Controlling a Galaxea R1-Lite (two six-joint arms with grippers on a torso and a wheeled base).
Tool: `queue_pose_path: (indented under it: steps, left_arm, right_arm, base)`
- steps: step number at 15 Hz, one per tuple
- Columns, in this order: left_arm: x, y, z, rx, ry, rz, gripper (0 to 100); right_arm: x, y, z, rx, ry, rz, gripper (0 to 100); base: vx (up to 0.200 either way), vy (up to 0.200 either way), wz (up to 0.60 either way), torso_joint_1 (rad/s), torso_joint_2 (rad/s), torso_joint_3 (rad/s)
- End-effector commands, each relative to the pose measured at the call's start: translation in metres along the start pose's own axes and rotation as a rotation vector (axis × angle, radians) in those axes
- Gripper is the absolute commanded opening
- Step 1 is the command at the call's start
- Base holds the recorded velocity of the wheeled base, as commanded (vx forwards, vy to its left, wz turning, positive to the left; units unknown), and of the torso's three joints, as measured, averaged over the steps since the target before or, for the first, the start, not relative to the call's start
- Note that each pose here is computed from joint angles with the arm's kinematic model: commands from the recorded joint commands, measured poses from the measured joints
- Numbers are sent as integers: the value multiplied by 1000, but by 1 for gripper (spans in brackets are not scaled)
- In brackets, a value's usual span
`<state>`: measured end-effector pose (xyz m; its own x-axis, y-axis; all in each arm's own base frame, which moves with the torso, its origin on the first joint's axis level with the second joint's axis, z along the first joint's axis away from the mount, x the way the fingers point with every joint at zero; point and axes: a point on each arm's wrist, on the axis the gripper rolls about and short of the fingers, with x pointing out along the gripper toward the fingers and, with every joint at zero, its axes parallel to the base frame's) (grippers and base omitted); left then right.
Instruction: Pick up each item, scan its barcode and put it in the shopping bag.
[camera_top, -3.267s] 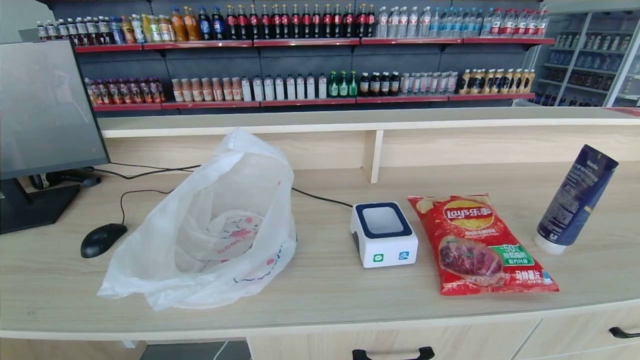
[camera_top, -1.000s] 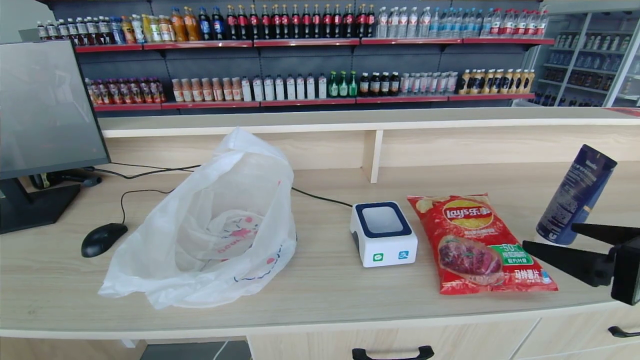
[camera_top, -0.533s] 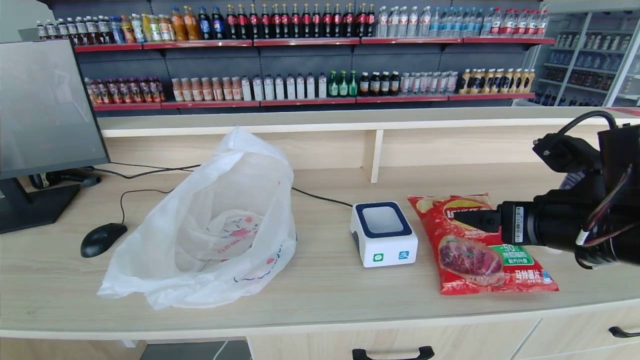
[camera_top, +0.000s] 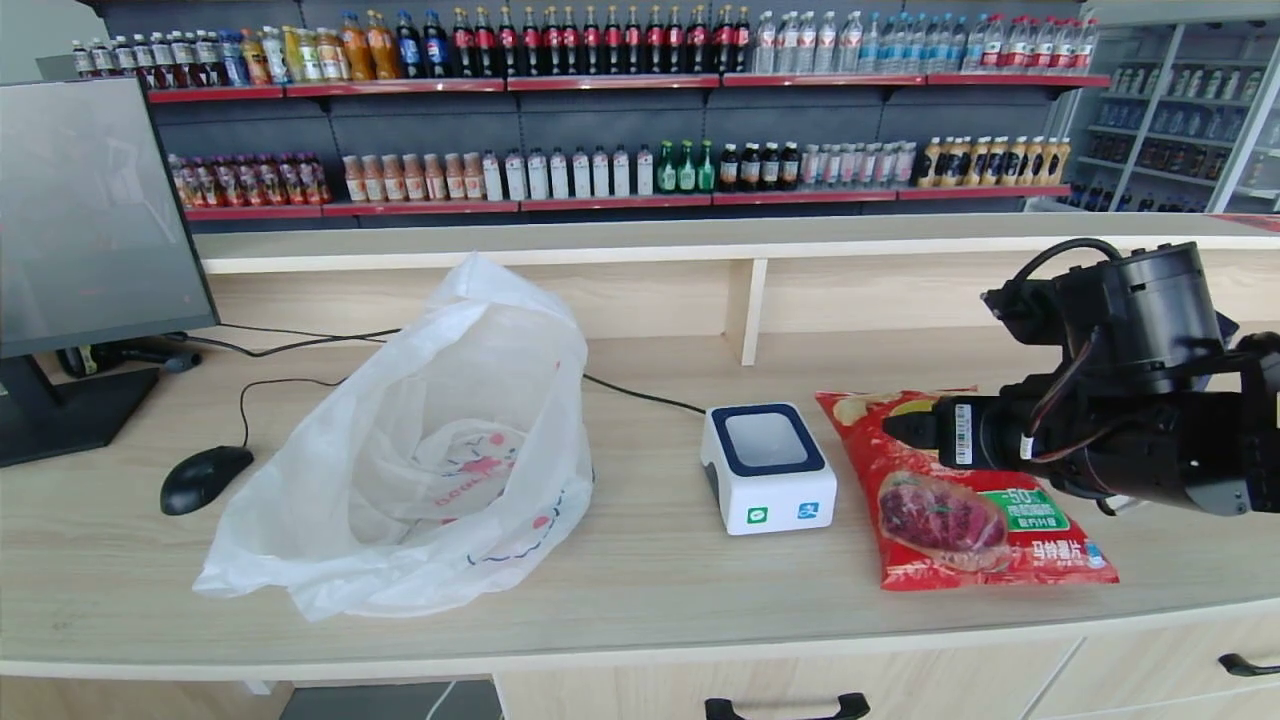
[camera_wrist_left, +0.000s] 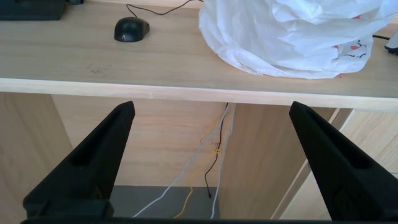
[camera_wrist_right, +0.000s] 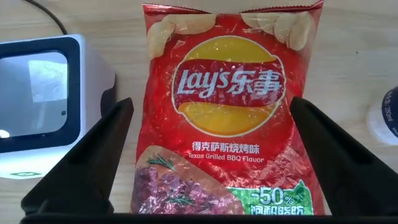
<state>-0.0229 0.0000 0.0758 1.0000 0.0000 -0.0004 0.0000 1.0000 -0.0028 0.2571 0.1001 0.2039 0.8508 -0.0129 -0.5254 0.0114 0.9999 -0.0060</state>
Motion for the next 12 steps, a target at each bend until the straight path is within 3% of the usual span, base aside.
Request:
queue_pose_path:
  steps: [1,9,12]
  left_arm:
    - [0,0,0,0,0,0,100]
    - [0,0,0,0,0,0,100]
    - [0,0,0,0,0,0,100]
  right_arm:
    - [1,-1,0,1,1,-8,100]
    - [5,-3,-16,9,55,-16,100]
    - [0,-1,3,32,-10,-5,100]
  base:
    - [0,0,0,0,0,0]
    - [0,0,0,0,0,0]
    - [0,0,0,0,0,0]
